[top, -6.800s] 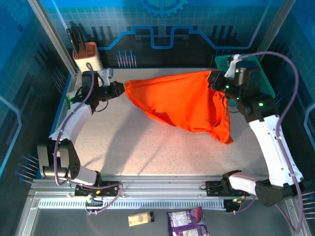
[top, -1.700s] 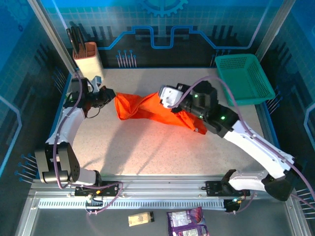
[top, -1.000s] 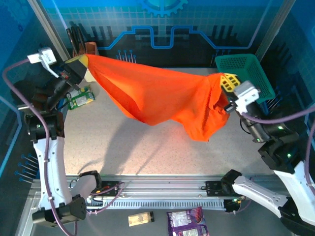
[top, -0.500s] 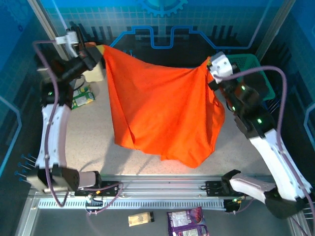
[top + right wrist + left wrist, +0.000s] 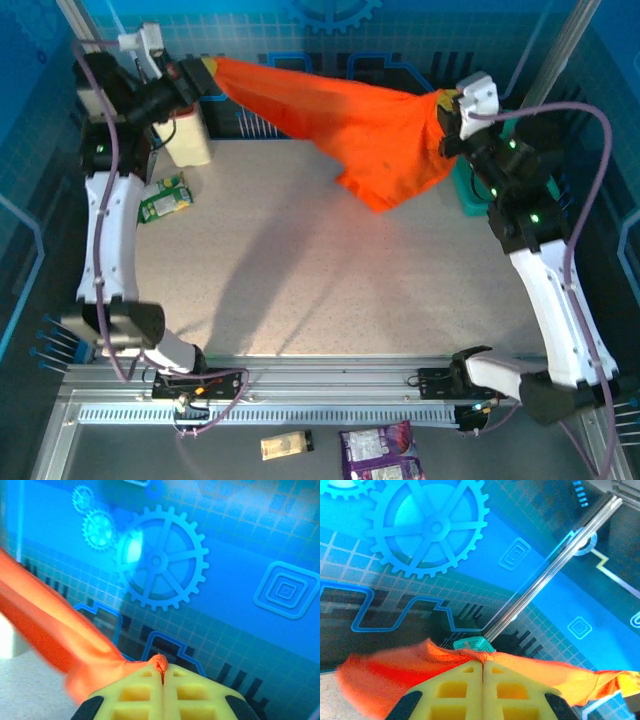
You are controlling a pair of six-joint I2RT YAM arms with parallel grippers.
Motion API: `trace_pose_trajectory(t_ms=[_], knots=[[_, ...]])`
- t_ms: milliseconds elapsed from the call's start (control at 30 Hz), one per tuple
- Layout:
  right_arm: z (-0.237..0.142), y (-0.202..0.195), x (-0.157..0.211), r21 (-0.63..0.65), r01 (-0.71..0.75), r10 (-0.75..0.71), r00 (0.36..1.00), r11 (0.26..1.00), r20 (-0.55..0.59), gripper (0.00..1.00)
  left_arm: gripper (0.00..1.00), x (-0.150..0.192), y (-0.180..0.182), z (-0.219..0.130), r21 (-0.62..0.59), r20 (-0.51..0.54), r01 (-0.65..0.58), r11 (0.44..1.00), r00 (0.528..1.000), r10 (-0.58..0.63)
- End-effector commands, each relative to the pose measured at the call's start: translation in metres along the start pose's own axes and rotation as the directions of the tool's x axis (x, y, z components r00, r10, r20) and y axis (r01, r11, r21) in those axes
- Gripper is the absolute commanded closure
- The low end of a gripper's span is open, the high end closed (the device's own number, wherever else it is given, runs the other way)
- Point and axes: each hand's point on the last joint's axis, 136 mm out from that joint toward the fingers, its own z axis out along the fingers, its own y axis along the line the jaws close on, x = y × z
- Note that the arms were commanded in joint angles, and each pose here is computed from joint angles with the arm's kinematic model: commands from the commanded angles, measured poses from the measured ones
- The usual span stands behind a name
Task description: Fold the inside-out t-shirt
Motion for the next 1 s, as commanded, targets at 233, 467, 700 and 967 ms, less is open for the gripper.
trace_pose_trajectory(t_ms=[233,467,700,967], knots=[[-0.093,0.126,0.216,-0.201,-0.459,0.276,0.771,0.865,-0.574,1.0,1.0,0.261,0.107,-0.098,-0.447,-0.295,0.256,0.857,0.862,-0.412],[-0.117,0.148,0.308,-0.006,-0.565,0.36,0.534,0.825,-0.765,0.65,0.7,0.327,0.138,-0.117,-0.552,-0.319,0.289,0.782,0.794,-0.518],[-0.083,0.141,0.309,0.021,-0.553,0.37,0.529,0.833,-0.763,0.57,0.67,0.328,0.146,-0.05,-0.503,-0.55,0.048,0.863,0.752,-0.362],[-0.045,0.137,0.341,0.221,-0.587,0.507,0.381,0.779,-0.773,0.59,0.66,0.338,0.17,0.066,-0.389,-0.741,-0.296,0.873,0.663,-0.105]])
